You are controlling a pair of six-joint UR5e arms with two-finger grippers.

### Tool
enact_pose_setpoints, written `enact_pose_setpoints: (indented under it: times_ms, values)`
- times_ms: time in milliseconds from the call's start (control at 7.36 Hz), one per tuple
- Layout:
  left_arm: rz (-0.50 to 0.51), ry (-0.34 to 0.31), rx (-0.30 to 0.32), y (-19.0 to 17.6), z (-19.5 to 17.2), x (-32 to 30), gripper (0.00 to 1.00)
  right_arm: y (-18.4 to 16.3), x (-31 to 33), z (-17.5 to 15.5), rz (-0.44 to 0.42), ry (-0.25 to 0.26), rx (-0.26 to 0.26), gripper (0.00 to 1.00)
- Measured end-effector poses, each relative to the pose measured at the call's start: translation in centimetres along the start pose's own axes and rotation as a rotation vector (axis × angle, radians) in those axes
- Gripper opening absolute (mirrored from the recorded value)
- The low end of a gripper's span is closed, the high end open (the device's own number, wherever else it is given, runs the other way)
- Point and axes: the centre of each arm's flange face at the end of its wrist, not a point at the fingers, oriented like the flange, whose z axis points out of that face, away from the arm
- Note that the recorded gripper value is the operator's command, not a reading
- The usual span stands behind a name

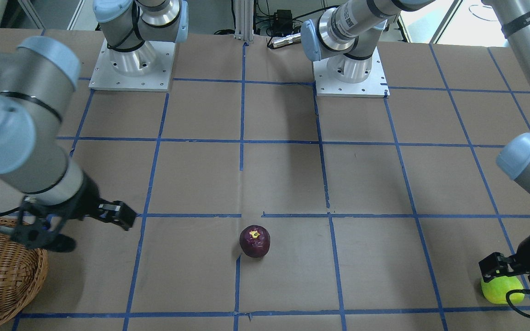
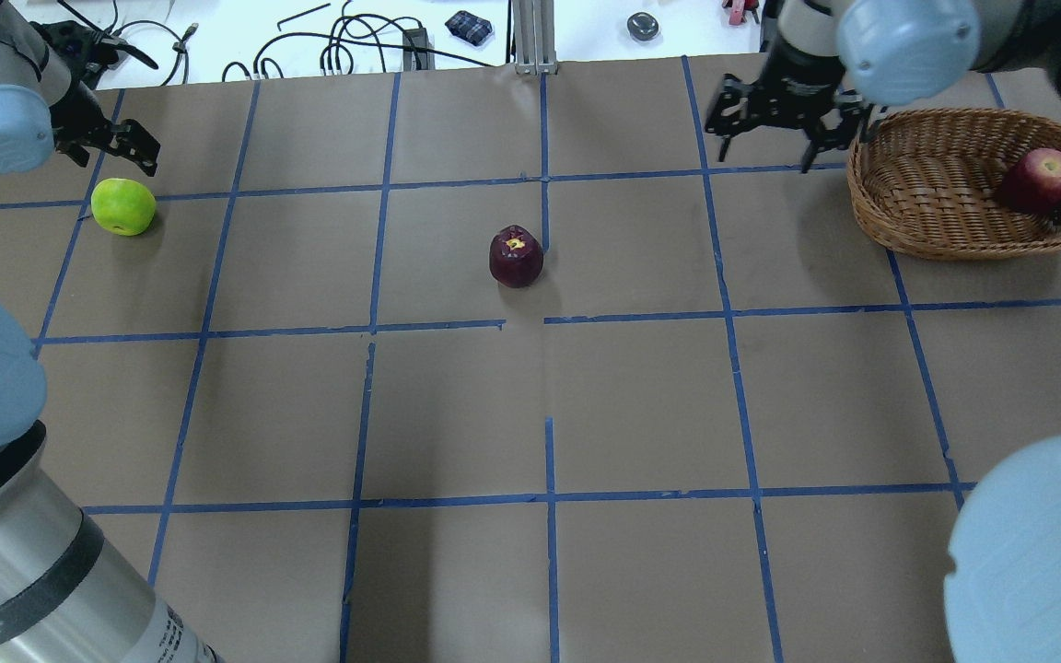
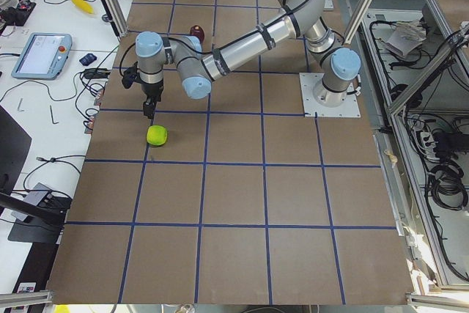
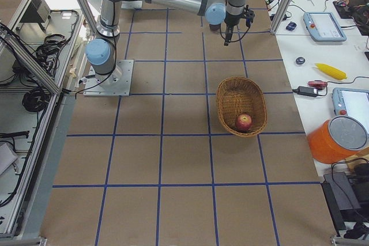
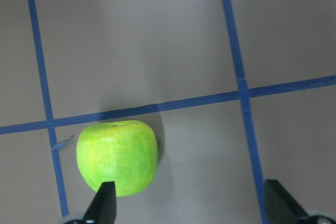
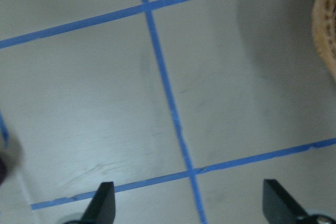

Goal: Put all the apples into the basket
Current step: 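Grasp the green apple with the left gripper while the right grasps the dark apple, then drop the dark apple into the basket while the left sets the green apple at center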

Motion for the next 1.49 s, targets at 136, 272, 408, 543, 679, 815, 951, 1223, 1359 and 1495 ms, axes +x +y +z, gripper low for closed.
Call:
enact_pose_setpoints:
  times_ms: [136,272,408,543,679,815,951,1223,1359,1495]
  values:
    - [-0.023,0.006,-0.021,0.3,1.7,-1.8,1.0,2.8,-5.7,0.9,0.055,-0.021,0.005,1.0]
    - [-0.035,0.016,-0.042,0.8,3.3,-2.7,1.0,5.4,-10.5,1.8,0.082,-0.044,0.016,1.0]
    - [-0.035,0.027,-0.057,1.1,4.5,-3.0,1.0,7.4,-14.1,3.1,0.096,-0.066,0.021,1.0]
    - [-0.025,0.035,-0.062,1.3,5.3,-3.4,1.0,8.6,-16.7,4.9,0.096,-0.089,0.016,1.0]
    - [-0.014,0.04,-0.063,1.3,6.0,-3.7,1.0,9.2,-18.6,6.6,0.095,-0.111,0.016,1.0]
    - [-0.008,0.046,-0.067,1.3,7.0,-3.8,1.0,9.6,-20.0,8.1,0.092,-0.126,0.017,1.0]
    - [-0.002,0.055,-0.073,1.3,8.1,-3.7,0.9,9.9,-20.9,9.6,0.087,-0.129,0.009,1.0]
    - [0.019,0.065,-0.079,1.2,9.4,-3.7,0.36,9.9,-21.4,11.5,0.087,-0.12,-0.004,1.0]
    - [0.025,0.066,-0.08,1.2,9.5,-3.7,0.32,9.8,-21.4,12.0,0.088,-0.112,-0.003,1.0]
    - [0.031,0.065,-0.08,1.1,9.1,-3.3,0.32,9.7,-21.4,12.5,0.088,-0.105,-0.003,1.0]
